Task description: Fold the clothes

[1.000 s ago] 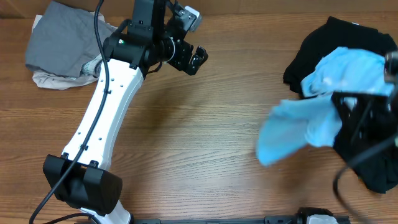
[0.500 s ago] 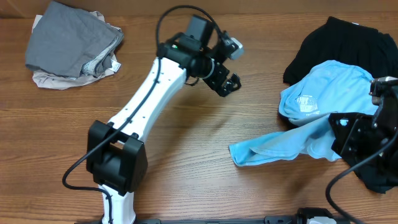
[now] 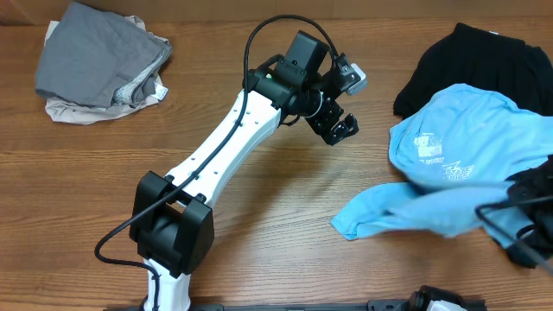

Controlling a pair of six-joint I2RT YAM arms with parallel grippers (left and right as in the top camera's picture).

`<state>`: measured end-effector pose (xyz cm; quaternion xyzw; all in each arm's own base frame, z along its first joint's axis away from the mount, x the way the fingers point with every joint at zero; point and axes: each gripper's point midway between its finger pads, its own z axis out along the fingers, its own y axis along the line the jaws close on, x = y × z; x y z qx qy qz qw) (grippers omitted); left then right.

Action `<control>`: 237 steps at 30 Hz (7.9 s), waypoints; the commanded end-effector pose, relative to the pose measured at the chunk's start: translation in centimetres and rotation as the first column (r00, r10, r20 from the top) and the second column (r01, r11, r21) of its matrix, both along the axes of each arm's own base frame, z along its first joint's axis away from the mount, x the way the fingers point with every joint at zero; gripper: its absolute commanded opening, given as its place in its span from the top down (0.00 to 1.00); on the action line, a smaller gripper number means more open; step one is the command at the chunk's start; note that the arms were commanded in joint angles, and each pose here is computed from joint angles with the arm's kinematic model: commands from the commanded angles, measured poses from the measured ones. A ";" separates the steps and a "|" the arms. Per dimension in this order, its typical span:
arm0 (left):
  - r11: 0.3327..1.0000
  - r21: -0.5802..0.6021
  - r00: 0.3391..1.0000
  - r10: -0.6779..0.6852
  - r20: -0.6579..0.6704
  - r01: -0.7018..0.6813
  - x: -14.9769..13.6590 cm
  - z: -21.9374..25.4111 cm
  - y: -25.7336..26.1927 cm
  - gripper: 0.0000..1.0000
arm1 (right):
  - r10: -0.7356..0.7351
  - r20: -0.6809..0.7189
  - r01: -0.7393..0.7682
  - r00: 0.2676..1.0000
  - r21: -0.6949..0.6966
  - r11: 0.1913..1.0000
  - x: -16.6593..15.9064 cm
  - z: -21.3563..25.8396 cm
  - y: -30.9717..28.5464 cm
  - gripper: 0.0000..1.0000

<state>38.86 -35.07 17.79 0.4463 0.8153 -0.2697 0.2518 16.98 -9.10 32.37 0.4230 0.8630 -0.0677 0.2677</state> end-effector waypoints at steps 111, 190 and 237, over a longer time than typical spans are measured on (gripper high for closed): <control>0.892 -0.271 0.891 0.416 0.181 -0.361 4.3 22.8 2.8 0.96 | 0.742 0.267 -0.782 0.615 0.334 0.527 16.0 -13.8 16.2 0.50; 0.783 -0.467 0.719 0.593 0.363 -0.411 1.7 34.5 8.8 0.96 | 0.897 -0.009 -0.889 0.443 0.128 0.440 25.1 -36.1 27.7 0.78; 0.790 -0.223 0.694 0.609 0.384 -0.570 2.3 29.1 13.9 0.96 | 0.885 0.410 -0.975 0.221 0.097 0.198 23.9 -15.2 32.6 0.10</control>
